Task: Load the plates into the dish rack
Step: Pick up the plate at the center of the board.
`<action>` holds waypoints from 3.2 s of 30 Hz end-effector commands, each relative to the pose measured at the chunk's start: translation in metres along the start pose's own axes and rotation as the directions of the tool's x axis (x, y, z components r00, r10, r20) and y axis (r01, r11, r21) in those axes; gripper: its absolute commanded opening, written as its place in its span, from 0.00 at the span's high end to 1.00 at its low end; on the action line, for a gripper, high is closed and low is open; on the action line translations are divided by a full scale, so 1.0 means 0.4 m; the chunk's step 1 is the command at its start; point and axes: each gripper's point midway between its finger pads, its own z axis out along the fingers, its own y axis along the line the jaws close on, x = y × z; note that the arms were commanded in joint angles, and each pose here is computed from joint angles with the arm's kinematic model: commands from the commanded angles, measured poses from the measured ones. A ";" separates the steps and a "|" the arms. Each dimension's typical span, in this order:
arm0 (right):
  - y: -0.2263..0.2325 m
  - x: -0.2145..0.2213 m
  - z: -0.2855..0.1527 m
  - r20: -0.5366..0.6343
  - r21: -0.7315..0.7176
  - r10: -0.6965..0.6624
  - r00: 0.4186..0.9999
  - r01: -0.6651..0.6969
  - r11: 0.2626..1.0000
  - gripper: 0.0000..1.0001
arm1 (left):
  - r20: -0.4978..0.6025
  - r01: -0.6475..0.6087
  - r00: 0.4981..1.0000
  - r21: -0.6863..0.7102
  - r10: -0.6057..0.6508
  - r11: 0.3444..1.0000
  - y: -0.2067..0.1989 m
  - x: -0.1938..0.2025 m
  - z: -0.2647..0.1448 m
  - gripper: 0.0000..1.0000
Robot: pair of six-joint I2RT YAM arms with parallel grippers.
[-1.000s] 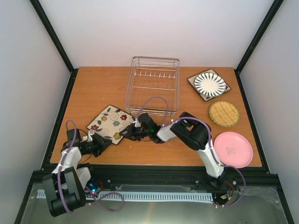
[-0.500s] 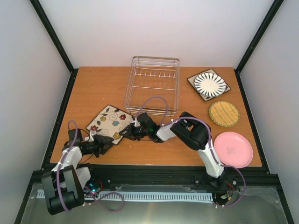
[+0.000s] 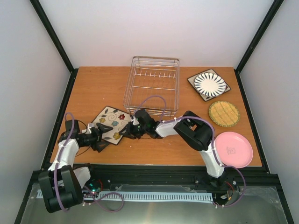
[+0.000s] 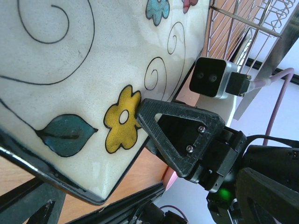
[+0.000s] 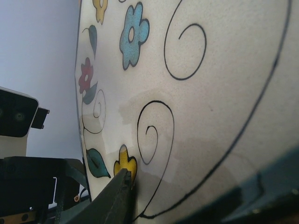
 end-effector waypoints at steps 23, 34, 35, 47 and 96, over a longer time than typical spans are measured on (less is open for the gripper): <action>-0.163 0.238 -0.031 -0.380 0.177 0.172 0.909 -0.111 0.978 0.97 | 0.030 -0.032 0.999 -0.198 0.039 0.980 0.143 0.052 -0.009 0.00; -0.185 0.207 -0.041 -0.357 0.182 0.191 0.915 -0.132 0.974 0.97 | 0.173 0.001 0.982 -0.398 0.074 0.918 0.175 0.013 -0.081 0.00; -0.193 0.203 -0.049 -0.348 0.189 0.198 0.916 -0.138 0.972 0.97 | 0.187 0.011 0.980 -0.396 0.068 0.918 0.174 0.011 -0.083 0.00; -0.258 0.221 -0.185 -0.291 0.228 0.262 0.920 -0.199 0.953 0.97 | 0.354 0.034 0.924 -0.456 0.146 0.890 0.090 -0.105 -0.156 0.00; 0.108 0.014 -0.456 -0.125 0.403 -0.516 0.848 0.519 0.754 0.97 | 0.244 -0.134 0.934 -0.442 0.263 0.887 -0.025 -0.431 -0.032 0.00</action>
